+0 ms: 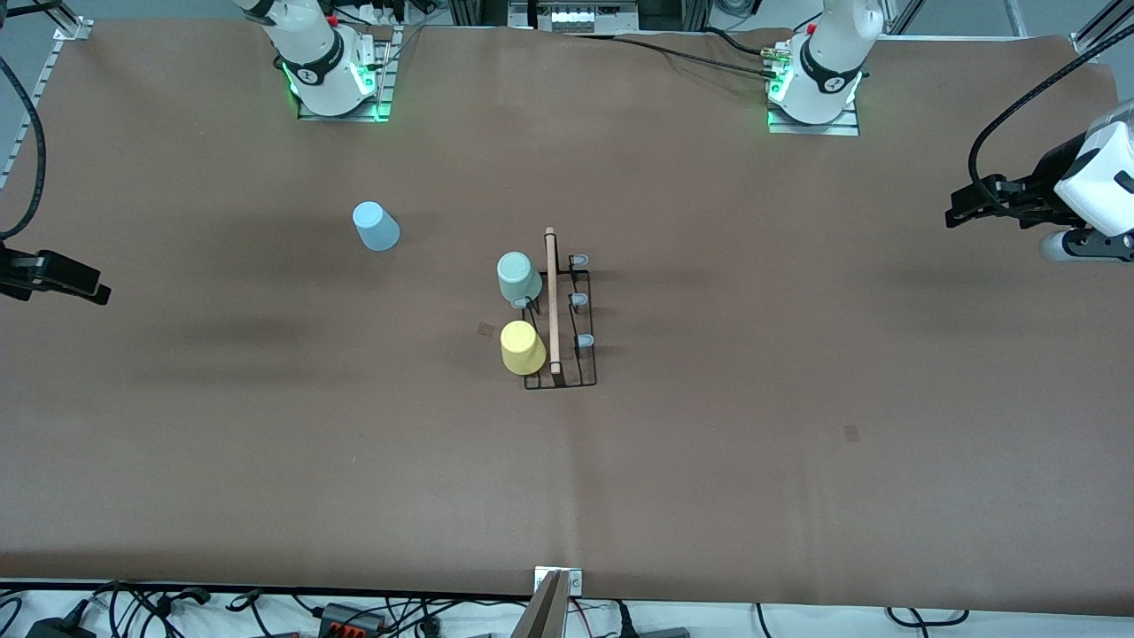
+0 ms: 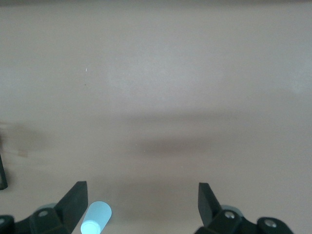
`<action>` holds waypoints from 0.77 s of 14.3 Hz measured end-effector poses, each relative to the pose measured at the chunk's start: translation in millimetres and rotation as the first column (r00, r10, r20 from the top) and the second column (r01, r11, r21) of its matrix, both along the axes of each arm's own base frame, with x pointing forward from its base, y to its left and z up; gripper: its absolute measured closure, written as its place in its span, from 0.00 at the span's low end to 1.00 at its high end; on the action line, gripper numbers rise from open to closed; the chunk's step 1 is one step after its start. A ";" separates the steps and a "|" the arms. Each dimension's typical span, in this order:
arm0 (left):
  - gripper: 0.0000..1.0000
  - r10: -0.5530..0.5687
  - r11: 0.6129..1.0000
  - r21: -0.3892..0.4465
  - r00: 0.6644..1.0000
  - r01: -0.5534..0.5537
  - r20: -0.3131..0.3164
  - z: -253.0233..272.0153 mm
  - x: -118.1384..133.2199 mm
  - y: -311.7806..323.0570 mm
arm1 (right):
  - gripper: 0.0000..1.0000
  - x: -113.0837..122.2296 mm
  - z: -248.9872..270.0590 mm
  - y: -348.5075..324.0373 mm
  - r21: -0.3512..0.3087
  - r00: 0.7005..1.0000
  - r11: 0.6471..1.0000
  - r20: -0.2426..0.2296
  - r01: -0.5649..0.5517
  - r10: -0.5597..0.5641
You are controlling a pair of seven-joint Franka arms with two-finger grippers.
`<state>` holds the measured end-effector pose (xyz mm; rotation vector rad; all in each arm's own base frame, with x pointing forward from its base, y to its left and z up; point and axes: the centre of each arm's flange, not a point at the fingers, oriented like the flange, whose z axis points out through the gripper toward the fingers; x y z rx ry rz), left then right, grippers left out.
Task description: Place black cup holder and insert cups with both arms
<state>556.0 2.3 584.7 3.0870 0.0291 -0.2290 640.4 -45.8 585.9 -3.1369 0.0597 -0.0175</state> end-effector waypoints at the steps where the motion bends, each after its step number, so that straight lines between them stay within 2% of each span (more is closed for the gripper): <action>1: 0.00 0.000 1.000 0.000 1.000 0.000 0.000 0.0 0.0 0.0 | 0.00 -0.7 0.8 0.5 0.000 1.000 1.000 0.001 -0.001 0.001; 4: 0.00 0.000 1.000 0.001 1.000 0.000 0.000 0.0 0.0 0.2 | 0.00 -5.5 -4.3 -3.9 0.002 1.000 1.000 -0.001 0.006 -0.006; 6: 0.00 0.001 1.000 0.001 1.000 -0.001 0.000 0.0 0.0 0.6 | 0.00 -14.4 -12.7 -4.6 0.003 1.000 1.000 0.018 0.008 -0.008; 11: 0.00 0.002 1.000 0.001 1.000 -0.002 0.000 0.0 0.0 1.5 | 0.00 -59.2 -19.5 -2.2 0.014 1.000 1.000 0.007 0.008 -0.008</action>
